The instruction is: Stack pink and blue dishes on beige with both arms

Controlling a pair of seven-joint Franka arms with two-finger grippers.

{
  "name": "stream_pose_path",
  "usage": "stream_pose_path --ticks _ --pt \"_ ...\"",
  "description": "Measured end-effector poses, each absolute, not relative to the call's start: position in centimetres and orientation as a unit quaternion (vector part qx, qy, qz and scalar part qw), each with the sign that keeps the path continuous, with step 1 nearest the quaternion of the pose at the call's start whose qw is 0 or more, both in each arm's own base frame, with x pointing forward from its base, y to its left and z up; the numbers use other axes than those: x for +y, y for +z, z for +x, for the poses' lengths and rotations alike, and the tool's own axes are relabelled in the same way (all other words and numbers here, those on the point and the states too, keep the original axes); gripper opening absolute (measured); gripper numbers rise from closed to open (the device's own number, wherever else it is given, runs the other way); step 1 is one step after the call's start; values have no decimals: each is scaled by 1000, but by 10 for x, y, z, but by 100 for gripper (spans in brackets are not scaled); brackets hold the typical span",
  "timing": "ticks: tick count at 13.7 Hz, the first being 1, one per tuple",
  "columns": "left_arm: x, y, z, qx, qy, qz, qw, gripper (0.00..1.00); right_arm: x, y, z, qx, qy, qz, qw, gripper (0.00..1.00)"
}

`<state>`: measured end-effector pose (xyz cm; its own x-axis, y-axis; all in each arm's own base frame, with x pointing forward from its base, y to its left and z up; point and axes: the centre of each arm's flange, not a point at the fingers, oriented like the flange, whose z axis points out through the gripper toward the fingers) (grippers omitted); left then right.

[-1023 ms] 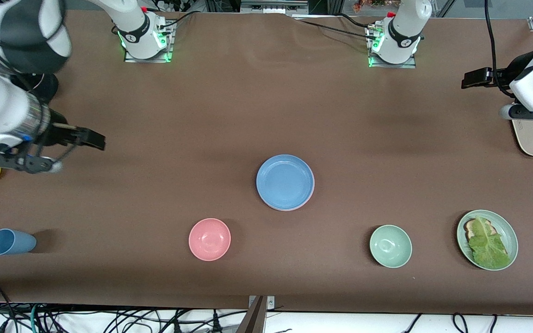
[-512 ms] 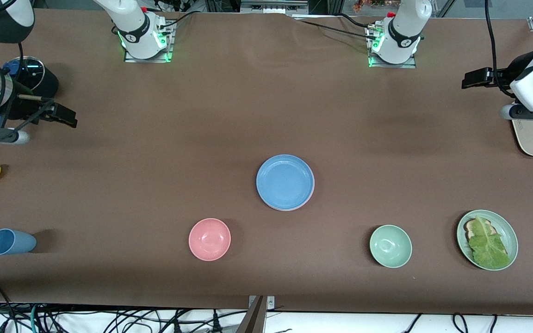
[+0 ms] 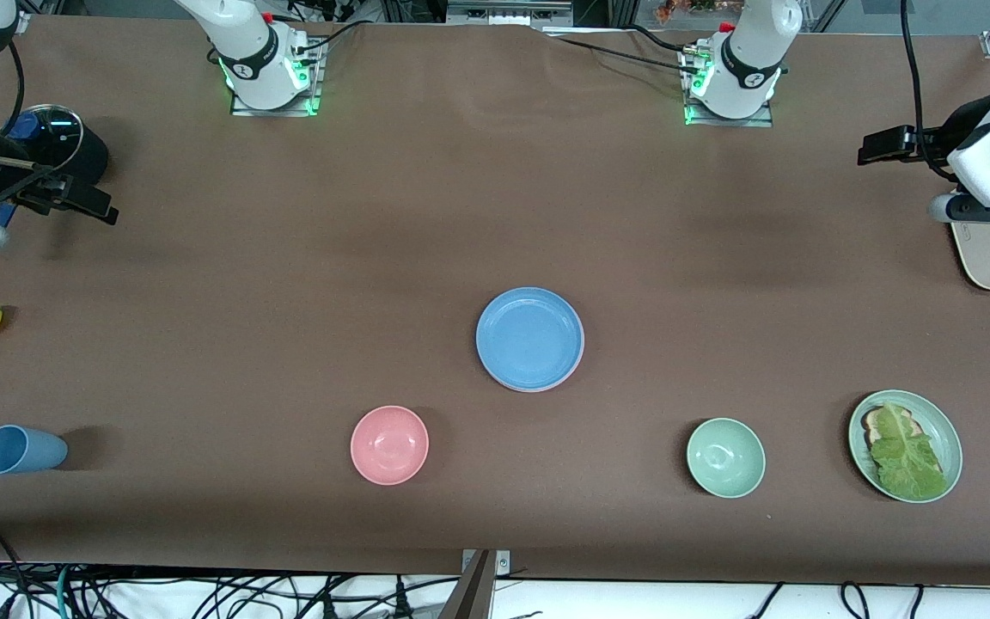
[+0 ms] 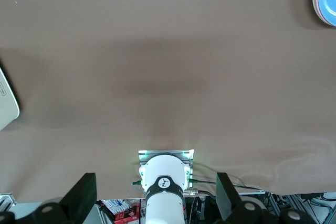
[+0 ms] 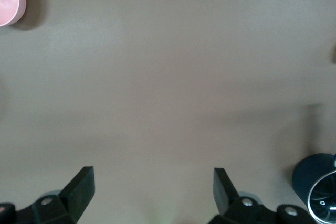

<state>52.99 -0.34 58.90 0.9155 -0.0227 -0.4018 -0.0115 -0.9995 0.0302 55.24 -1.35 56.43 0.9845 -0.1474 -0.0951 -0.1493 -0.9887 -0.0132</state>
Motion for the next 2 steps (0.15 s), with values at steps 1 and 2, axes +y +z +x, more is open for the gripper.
stream_pose_path --ticks 1,2 --pt "-3 589 530 -9 -205 979 14 100 -13 564 552 74 47 -996 10 100" --pt "-3 589 530 -9 -205 979 14 100 -13 564 552 74 47 -996 10 100"
